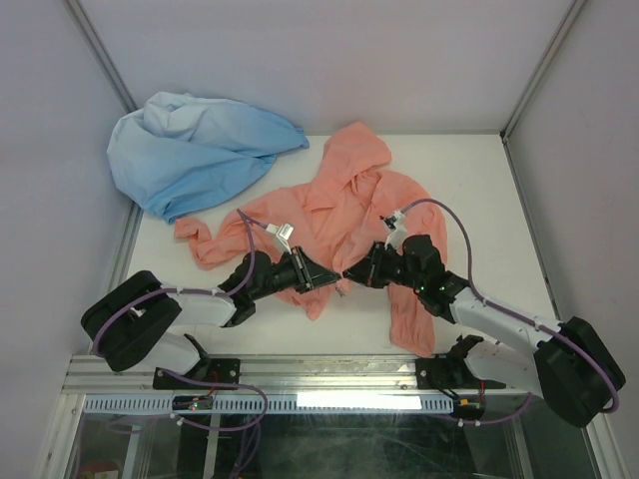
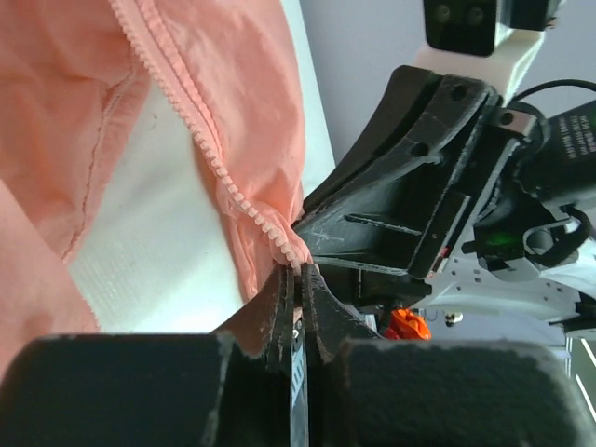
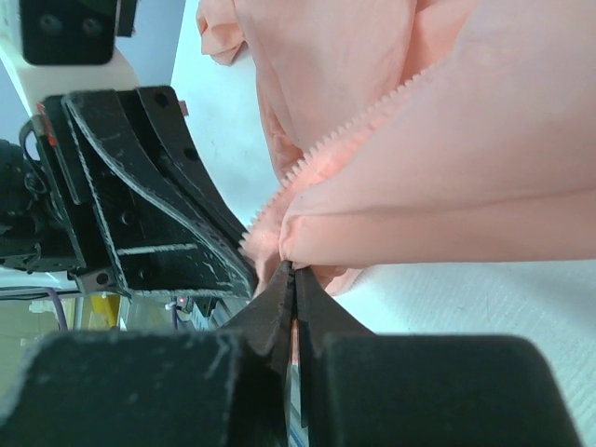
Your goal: Zip up the jacket
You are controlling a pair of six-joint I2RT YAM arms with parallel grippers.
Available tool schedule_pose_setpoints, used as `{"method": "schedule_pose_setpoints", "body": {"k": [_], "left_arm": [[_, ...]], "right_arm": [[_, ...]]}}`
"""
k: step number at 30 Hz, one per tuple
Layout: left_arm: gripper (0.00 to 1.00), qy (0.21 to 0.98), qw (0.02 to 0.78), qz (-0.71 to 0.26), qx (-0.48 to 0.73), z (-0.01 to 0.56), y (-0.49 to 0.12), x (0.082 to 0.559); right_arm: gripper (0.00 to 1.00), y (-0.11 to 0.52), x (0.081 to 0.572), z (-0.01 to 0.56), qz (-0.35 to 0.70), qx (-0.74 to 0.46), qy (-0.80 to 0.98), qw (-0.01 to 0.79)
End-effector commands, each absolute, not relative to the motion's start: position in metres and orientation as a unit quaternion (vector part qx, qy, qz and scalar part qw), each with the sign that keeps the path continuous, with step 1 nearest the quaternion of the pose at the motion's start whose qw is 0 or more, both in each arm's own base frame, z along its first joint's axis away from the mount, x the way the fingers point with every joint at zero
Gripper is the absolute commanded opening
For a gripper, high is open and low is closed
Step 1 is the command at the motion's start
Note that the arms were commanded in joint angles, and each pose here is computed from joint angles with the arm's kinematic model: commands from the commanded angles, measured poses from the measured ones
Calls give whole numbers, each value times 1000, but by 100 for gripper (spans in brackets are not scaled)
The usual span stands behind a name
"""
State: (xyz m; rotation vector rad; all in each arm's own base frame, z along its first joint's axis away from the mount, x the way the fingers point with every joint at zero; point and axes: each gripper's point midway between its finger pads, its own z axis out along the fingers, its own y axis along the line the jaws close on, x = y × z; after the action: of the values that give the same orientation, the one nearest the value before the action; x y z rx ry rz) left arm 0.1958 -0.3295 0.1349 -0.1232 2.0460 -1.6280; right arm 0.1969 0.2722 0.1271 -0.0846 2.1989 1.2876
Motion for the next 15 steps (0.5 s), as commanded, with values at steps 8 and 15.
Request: {"method": "schedule_pose_setpoints", "body": {"k": [8, 15], "left_arm": [[0, 712, 357, -605, 13, 189, -321, 208], [0, 722, 382, -577, 14, 199, -320, 220]], "right_arm": [[37, 239, 207, 137, 398, -68, 830, 384], [51, 254, 184, 155, 466, -147, 770, 411]]}}
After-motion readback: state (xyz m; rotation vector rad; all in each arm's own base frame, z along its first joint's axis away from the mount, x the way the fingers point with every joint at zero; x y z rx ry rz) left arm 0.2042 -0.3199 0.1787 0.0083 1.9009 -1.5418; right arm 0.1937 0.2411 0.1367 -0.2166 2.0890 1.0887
